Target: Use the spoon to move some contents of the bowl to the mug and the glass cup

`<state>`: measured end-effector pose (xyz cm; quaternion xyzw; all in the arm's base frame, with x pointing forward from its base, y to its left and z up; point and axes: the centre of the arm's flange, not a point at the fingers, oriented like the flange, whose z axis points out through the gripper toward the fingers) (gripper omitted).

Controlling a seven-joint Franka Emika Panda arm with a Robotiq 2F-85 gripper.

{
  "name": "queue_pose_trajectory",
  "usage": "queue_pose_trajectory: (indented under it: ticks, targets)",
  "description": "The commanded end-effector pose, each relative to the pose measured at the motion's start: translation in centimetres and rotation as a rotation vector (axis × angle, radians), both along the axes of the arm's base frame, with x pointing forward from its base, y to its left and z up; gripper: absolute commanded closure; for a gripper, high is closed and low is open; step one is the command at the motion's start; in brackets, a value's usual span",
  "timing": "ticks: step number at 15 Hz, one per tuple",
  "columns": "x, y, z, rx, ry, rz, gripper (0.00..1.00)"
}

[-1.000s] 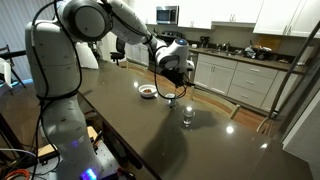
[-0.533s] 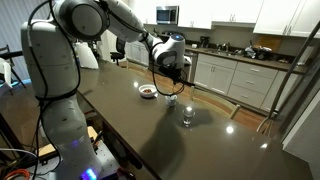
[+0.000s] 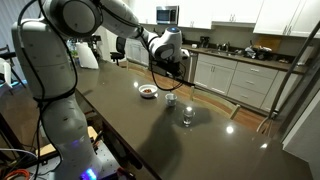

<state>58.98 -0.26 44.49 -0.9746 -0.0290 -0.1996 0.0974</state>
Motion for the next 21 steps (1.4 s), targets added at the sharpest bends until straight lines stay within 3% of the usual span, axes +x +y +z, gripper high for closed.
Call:
queue_pose_trajectory:
  ticks: [1, 12, 21]
  targets:
    - [-0.7, 0.6, 1.5, 0.052, -0.014, -0.004, 0.97]
    - [-2.4, 4.2, 1.1, 0.381, 0.048, 0.046, 0.97]
    - [-3.4, 6.4, -3.9, 0.499, 0.14, 0.099, 0.97]
